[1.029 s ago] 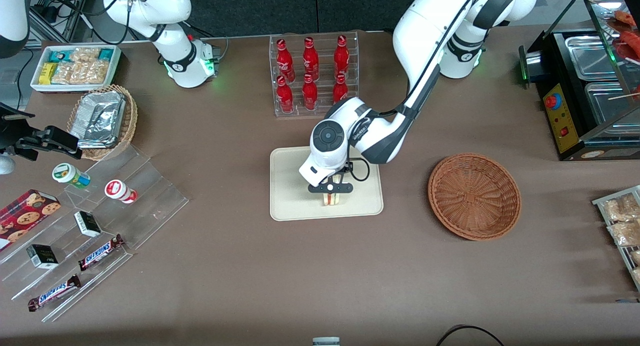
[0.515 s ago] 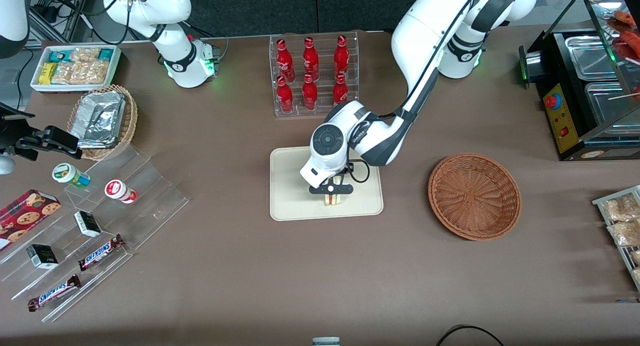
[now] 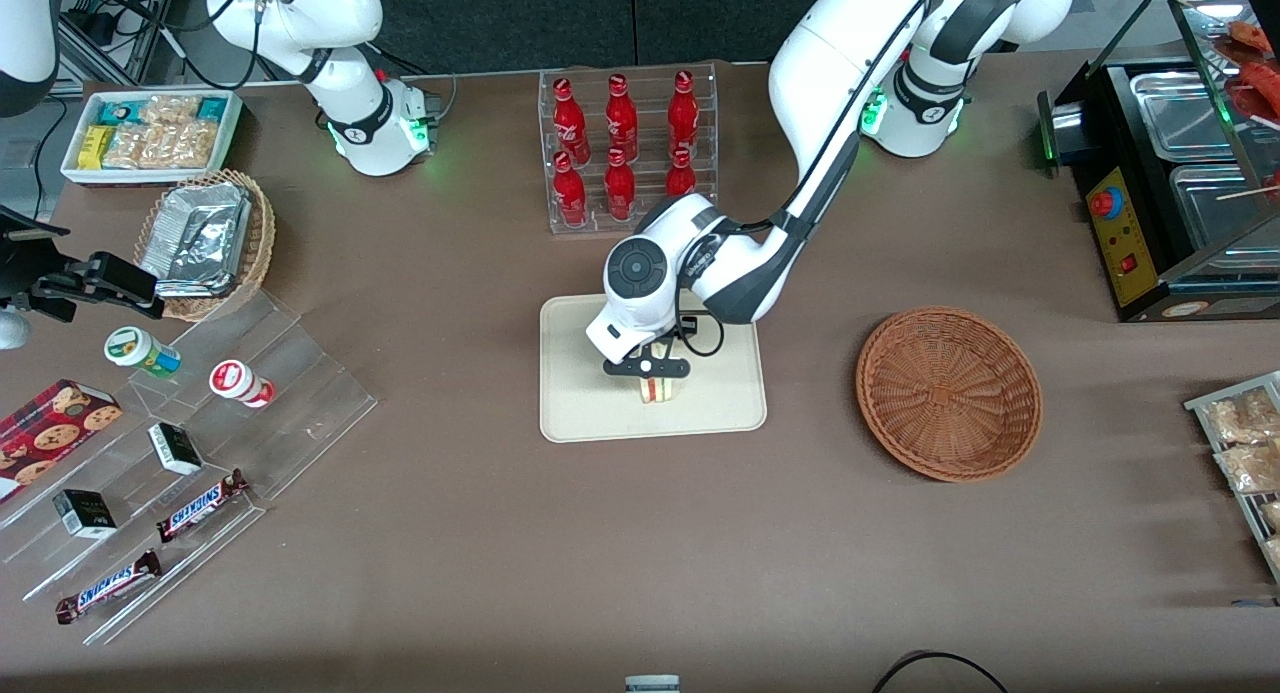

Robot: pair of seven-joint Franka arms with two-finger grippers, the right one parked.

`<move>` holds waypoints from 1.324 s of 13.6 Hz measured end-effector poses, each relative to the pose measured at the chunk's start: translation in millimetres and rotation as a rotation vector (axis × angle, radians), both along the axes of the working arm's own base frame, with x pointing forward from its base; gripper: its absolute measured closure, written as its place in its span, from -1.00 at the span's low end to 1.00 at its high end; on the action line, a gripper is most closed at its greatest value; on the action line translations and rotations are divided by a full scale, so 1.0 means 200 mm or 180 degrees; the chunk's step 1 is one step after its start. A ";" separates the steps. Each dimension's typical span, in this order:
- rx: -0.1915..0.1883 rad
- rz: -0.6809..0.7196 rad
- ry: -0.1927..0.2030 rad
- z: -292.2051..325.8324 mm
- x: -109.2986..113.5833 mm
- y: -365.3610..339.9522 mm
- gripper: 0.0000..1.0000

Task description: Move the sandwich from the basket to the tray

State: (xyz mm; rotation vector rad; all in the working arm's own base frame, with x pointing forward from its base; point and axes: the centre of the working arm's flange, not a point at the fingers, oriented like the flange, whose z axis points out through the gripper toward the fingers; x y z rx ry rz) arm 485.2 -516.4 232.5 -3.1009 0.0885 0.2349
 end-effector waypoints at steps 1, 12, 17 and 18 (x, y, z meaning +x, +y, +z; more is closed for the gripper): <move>0.0003 0.0000 -0.0002 0.00 0.00 0.00 -0.28; -0.0074 0.0042 -0.0121 0.10 0.08 0.01 -1.00; -0.0038 -0.0090 -0.0087 0.34 0.18 0.15 -1.00; -0.0015 -0.0081 -0.0066 0.40 0.21 0.20 -1.00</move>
